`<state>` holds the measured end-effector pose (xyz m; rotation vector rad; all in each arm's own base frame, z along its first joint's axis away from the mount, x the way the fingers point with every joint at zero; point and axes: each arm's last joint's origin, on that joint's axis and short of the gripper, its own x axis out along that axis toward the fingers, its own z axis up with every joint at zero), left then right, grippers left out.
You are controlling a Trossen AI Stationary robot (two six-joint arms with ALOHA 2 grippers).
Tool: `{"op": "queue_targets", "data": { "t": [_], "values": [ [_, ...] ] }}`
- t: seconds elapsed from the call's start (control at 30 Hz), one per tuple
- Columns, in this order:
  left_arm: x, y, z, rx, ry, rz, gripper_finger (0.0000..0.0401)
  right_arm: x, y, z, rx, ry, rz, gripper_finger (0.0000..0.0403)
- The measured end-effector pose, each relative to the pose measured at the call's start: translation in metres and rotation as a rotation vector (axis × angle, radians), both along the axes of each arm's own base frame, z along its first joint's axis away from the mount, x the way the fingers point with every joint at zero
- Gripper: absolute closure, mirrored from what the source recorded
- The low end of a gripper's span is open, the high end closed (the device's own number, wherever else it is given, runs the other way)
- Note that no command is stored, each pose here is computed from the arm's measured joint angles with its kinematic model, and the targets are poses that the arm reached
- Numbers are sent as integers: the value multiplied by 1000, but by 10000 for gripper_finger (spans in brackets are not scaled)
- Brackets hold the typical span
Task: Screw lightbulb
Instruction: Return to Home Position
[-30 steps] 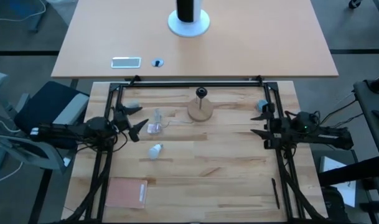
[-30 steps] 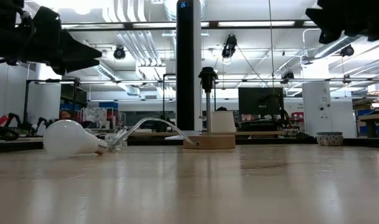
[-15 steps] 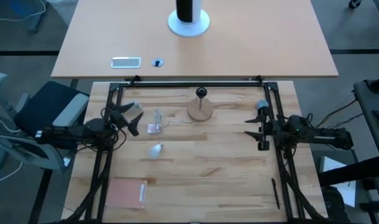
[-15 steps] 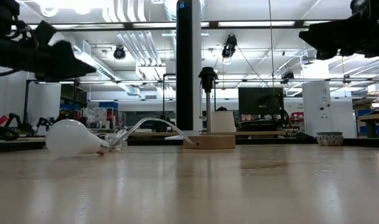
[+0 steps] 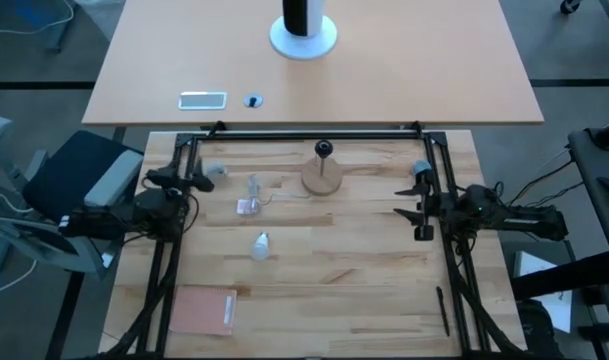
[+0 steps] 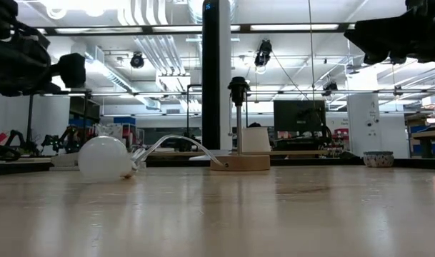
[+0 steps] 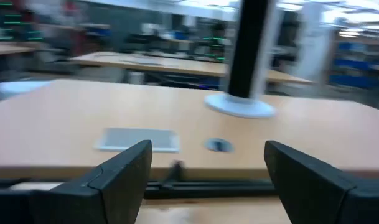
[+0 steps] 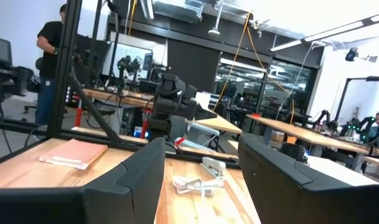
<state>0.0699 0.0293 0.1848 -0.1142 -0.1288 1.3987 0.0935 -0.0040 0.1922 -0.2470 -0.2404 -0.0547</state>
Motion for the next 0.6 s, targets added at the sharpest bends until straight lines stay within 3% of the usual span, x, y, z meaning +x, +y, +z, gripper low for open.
{"op": "queue_targets", "data": {
  "t": [0.17,0.23,0.3,0.4,0.43,0.5,0.6],
  "values": [
    [-9,5,10,-18,16,221,99,0,0,2,-6,-19,-1,204],
    [-11,6,12,-17,56,254,99,0,0,2,-7,-19,-1,204],
    [-8,8,15,17,94,130,99,0,0,2,-6,-19,-1,204],
    [3,6,18,131,157,-256,99,0,0,2,-6,-19,-1,204],
    [5,6,20,161,165,-326,99,0,0,2,-6,-20,-1,204],
    [5,8,22,173,162,-313,99,0,0,2,-7,-20,-1,204],
    [2,12,24,154,158,-171,99,0,0,2,-7,-19,-2,204]
  ]
}}
